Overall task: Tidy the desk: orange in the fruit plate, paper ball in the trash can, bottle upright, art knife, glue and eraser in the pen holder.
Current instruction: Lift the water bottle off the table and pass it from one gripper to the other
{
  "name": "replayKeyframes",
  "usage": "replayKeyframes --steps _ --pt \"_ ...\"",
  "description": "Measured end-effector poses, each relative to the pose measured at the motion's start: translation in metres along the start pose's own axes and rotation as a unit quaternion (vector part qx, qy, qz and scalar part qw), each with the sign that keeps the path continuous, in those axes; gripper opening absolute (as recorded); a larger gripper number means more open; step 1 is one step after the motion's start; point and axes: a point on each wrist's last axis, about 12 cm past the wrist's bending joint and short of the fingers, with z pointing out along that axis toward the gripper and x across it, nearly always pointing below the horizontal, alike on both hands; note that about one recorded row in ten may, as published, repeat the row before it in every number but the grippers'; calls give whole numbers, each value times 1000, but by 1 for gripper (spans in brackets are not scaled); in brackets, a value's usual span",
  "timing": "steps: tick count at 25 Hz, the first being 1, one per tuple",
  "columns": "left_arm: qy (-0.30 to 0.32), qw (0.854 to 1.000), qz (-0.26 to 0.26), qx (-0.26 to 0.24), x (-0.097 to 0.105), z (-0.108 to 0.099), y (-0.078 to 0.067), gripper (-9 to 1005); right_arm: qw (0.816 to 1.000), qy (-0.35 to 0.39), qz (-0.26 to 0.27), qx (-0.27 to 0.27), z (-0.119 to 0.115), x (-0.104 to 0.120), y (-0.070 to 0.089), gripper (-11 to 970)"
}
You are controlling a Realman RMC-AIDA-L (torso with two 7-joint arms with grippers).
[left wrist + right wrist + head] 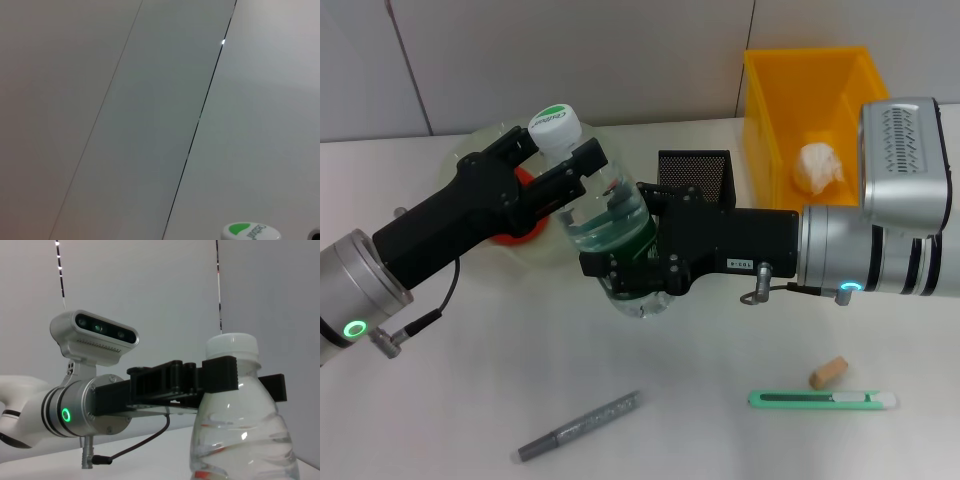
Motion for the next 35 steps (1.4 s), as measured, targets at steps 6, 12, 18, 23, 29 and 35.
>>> replayKeyframes --steps 6,12,18,23,29,35 --pt "-1 1000 -1 0 0 0 0 719 1000 1 1 1 0 0 0 766" --pt "0 1000 1 4 -1 3 0 643 1000 3 -1 -4 2 1 1 767" --pt "-3 1000 0 6 -1 3 -1 530 1000 5 -1 -7 3 1 2 767" --pt "-6 1000 0 11 -2 3 -2 530 1000 4 1 -2 1 1 1 767" --pt "-8 1000 -1 15 -2 3 -4 530 1000 -2 2 4 -1 2 1 767" --pt "-9 1000 -1 18 -2 4 -4 531 1000 -1 2 5 -1 3 1 767"
